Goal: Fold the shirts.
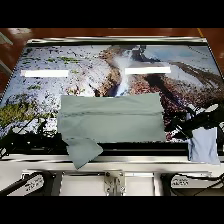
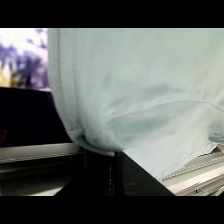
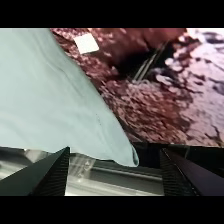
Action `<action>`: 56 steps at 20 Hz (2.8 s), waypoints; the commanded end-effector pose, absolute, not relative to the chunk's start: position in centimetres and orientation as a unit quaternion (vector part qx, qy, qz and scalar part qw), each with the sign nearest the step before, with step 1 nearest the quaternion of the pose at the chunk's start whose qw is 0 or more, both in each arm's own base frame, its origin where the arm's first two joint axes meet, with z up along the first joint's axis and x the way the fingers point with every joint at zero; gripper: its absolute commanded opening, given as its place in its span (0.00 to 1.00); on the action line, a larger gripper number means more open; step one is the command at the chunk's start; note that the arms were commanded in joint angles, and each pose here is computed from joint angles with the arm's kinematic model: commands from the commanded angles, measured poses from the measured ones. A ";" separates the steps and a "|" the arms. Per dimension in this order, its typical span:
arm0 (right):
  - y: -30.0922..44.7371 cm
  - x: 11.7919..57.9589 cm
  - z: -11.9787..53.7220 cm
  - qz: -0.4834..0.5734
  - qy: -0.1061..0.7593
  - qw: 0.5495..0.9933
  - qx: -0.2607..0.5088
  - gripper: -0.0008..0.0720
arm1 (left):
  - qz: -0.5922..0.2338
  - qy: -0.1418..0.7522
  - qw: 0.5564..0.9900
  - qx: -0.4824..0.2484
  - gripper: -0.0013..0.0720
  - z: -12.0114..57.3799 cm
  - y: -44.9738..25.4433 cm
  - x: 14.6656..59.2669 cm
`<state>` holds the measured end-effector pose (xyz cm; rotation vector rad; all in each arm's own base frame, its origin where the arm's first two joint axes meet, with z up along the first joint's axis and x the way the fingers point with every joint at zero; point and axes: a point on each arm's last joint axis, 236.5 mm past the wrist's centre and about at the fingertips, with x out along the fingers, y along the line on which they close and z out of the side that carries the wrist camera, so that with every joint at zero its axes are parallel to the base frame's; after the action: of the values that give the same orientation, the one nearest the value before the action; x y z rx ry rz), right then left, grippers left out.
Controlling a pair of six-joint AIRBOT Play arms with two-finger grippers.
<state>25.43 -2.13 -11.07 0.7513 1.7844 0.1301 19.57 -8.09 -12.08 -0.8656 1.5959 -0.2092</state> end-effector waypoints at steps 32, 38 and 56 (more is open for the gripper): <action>-0.7 43.1 -2.4 0.051 0.507 0.836 0.205 0.11 | -0.190 0.546 0.766 -0.281 0.06 -0.8 -4.2 37.4; 1.7 46.2 -5.4 0.061 0.531 0.819 0.211 0.11 | -0.210 0.532 0.753 -0.325 0.06 -1.4 -5.3 43.5; 0.6 48.2 -7.7 0.037 0.525 0.825 0.204 0.92 | -0.191 0.599 0.677 -0.382 0.74 -6.0 -6.4 46.5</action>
<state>48.06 0.47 -8.16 0.4660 1.1091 0.0478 47.36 -6.16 -6.58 -0.8363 1.2960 -0.4073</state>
